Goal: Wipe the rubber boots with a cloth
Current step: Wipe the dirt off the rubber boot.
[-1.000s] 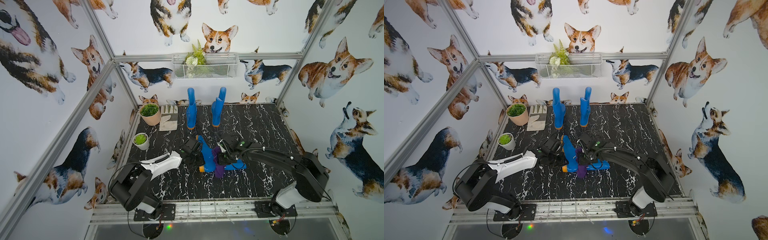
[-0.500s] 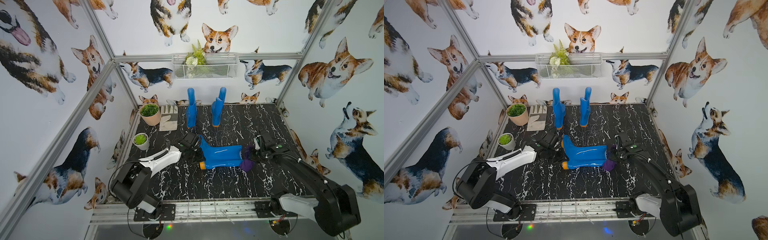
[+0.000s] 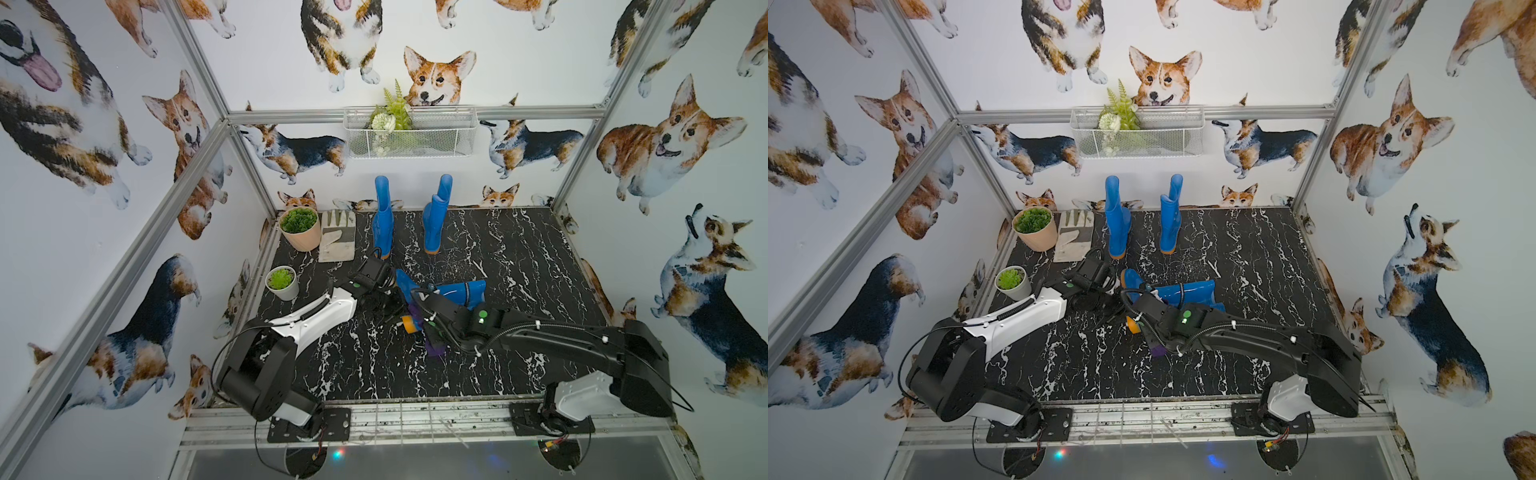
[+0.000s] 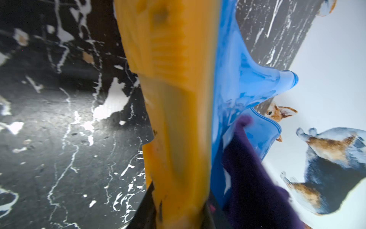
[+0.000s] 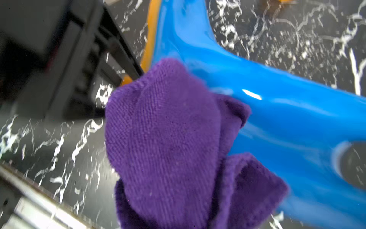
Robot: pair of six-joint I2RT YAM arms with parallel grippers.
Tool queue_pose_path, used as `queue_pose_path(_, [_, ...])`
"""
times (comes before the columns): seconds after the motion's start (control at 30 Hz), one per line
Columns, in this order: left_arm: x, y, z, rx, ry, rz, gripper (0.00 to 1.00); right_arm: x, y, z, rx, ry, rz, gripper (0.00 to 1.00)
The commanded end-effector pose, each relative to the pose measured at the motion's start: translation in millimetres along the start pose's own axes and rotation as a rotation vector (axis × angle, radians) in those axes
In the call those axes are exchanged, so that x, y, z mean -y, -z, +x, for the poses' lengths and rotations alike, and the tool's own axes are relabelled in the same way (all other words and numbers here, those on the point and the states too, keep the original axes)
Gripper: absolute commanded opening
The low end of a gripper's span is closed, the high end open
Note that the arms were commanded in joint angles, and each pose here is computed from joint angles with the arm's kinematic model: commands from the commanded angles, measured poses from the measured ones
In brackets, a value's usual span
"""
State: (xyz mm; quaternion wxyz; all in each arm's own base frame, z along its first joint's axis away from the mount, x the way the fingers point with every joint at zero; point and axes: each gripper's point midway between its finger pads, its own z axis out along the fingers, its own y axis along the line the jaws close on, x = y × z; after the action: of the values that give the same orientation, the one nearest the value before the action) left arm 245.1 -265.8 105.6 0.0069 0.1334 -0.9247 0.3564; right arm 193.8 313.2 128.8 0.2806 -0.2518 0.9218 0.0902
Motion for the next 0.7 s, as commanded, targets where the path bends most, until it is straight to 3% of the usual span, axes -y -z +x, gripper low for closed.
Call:
queue_pose_path(0.0, [23, 8, 10, -0.059, -0.054, 0.093, 0.0, -10, -11, -17, 0.048, 0.098, 0.012, 0.0])
queue_pose_path(0.1, [25, 11, 14, -0.077, -0.063, 0.106, 0.0, 9, -24, -12, 0.007, 0.11, 0.076, 0.0])
queue_pose_path(0.23, [33, 17, 18, -0.098, -0.094, 0.148, 0.0, 73, -31, 6, -0.033, -0.004, 0.18, 0.0])
queue_pose_path(0.5, [46, 32, 16, -0.135, -0.089, 0.254, 0.0, 209, 5, 31, -0.009, -0.271, 0.383, 0.0])
queue_pose_path(0.67, [47, 41, 10, -0.127, -0.063, 0.292, 0.0, 220, 36, 14, 0.075, -0.363, 0.358, 0.0])
